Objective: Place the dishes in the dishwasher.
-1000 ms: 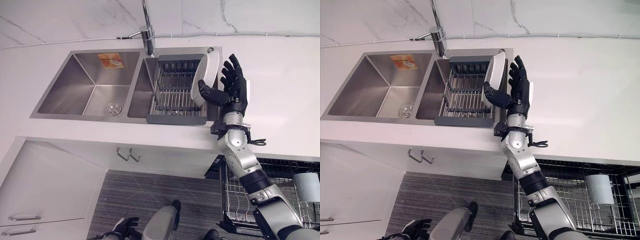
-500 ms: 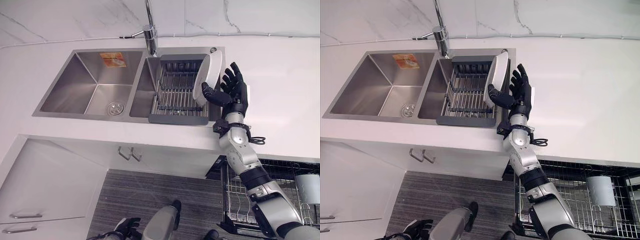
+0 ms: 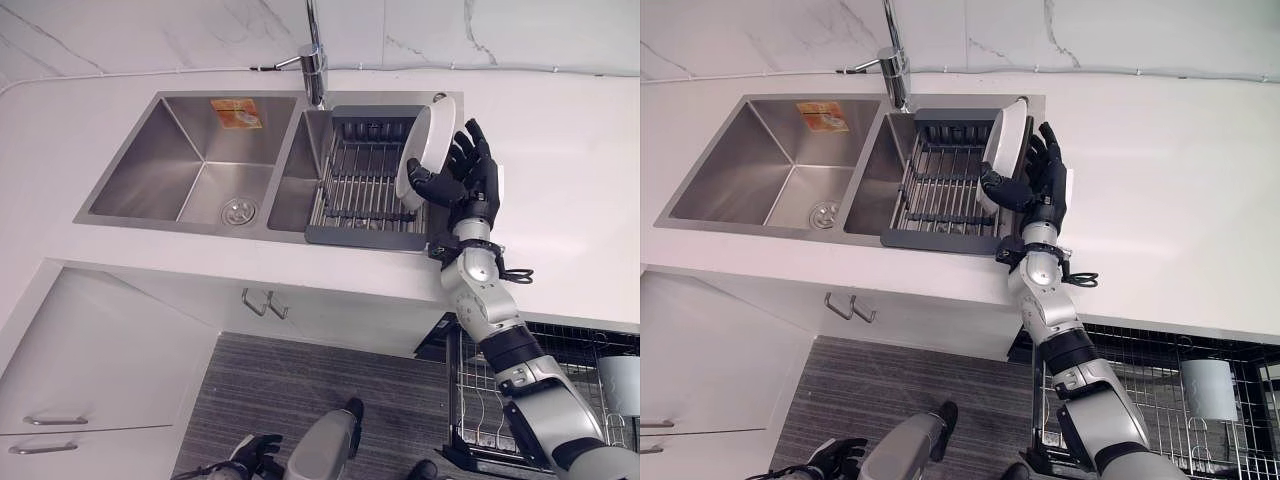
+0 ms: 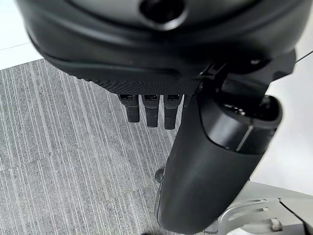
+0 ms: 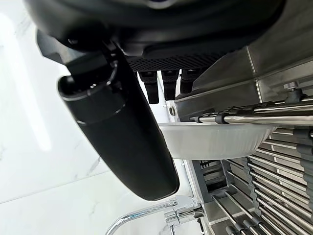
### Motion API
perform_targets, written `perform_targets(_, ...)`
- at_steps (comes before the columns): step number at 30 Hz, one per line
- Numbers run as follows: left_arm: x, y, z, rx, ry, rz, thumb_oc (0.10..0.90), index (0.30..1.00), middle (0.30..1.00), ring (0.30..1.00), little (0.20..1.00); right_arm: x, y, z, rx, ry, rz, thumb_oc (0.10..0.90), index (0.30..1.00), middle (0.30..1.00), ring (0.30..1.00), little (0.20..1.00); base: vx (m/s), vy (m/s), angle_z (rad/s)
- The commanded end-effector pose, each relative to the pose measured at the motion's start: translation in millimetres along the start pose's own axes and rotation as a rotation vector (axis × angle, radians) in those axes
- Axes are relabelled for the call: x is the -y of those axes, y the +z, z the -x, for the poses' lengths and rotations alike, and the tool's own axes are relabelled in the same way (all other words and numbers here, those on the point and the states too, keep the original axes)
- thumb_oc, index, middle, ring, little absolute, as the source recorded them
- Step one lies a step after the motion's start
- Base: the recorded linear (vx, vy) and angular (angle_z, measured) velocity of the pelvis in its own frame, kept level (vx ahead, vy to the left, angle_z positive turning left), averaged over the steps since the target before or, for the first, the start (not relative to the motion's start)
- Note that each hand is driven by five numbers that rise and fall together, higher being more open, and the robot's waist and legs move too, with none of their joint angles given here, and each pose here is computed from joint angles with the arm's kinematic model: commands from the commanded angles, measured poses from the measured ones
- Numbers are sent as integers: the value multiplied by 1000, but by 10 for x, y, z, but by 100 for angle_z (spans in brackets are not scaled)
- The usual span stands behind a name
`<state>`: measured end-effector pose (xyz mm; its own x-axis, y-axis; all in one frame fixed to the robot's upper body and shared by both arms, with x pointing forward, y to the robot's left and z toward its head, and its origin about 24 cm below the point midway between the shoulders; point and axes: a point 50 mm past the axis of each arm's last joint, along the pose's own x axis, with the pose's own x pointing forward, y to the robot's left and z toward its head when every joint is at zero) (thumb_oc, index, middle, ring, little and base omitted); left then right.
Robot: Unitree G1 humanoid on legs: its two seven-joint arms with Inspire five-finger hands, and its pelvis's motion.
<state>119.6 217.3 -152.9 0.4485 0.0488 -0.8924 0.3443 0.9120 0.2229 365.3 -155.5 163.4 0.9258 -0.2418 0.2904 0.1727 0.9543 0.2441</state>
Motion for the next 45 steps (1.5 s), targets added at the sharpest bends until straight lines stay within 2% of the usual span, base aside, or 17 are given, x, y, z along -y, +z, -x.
perform_targets(1,-256,-168,72,-43,40,-110,800,900,900,900,900,-292,386,-138,136,110,-66,800,900,900,900,900,0,0,0)
perform_targets(12,-284,-156,74,-44,40,-125,800,900,900,900,900,-299,390,-194,108,118,-46,800,900,900,900,900,0,-1,0)
perform_targets(13,-292,-151,75,-42,41,-124,800,900,900,900,900,-300,388,-195,109,121,-38,657,686,686,686,686,11,-12,4)
perform_targets(14,-297,-139,72,-39,41,-126,800,900,900,900,900,-298,387,-202,116,127,-1,400,300,300,300,300,14,-15,3)
perform_targets(18,-316,-83,76,-5,45,-267,800,900,900,900,900,-298,406,-232,118,139,52,400,300,300,300,300,0,0,0)
perform_targets(28,-321,-161,82,-63,77,-276,800,900,900,900,900,-308,440,-246,139,126,25,400,300,300,300,300,0,0,0)
perform_targets(34,-315,-175,81,-69,85,-265,800,900,900,900,900,-328,499,-192,193,104,-68,400,300,300,300,300,-13,-7,0)
perform_targets(45,-308,-126,59,-67,97,-265,800,900,900,900,900,-522,980,58,477,223,-318,400,300,300,300,300,-91,-44,-8)
